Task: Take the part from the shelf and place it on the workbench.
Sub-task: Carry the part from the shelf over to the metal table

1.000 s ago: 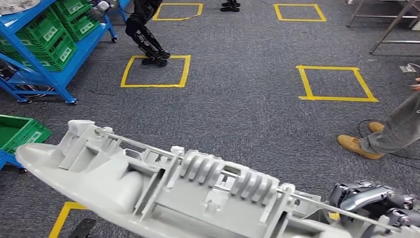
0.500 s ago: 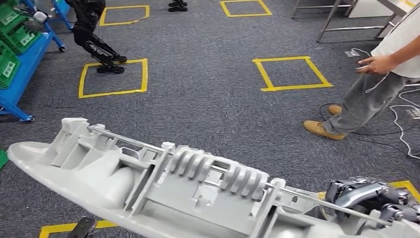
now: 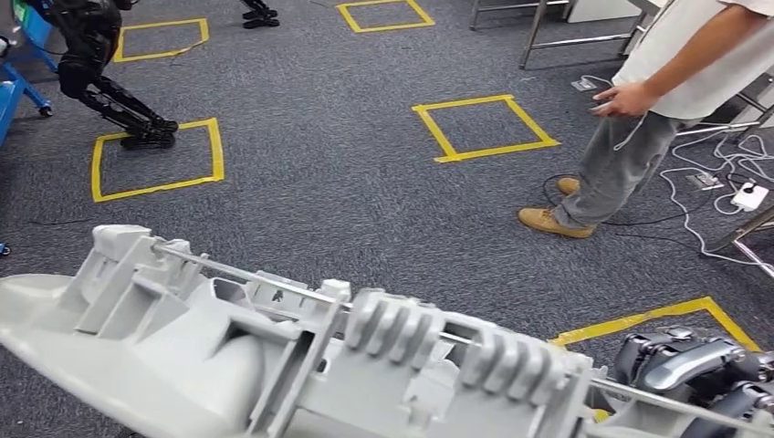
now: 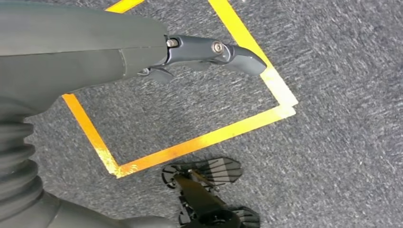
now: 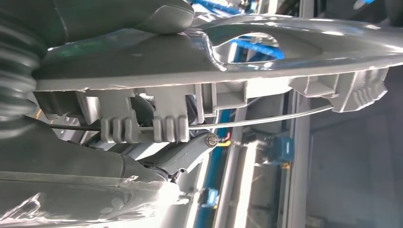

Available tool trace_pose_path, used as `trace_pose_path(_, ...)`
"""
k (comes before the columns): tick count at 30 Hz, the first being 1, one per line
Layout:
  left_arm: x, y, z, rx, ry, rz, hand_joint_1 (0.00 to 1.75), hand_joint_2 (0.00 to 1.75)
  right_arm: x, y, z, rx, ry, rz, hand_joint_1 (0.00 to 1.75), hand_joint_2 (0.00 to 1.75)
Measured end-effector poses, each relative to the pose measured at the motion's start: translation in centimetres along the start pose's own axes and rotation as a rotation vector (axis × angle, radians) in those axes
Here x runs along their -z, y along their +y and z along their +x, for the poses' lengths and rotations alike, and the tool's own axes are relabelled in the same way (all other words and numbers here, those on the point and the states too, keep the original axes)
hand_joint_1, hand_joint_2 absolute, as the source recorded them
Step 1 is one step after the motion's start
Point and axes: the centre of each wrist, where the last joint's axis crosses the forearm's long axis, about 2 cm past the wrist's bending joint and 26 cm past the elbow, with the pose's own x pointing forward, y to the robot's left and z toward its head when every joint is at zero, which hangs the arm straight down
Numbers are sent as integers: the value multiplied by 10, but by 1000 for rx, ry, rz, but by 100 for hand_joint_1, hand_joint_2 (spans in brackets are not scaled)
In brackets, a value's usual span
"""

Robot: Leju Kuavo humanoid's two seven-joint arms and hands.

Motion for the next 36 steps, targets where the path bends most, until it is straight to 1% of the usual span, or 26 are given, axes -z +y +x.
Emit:
trace_pose_path(5,1,-1,3,0,2,6,0,175,2,-1,-1,-2,16,2,175,175)
trace_pose_path(25,-1,-2,-1,-23,23,-3,0,175,3,-4,-12,-1,55,11,175,175)
trace_pose_path(36,1,-9,3,-34,14,-21,0,175,7,-2,-13,5,56,17,175,175)
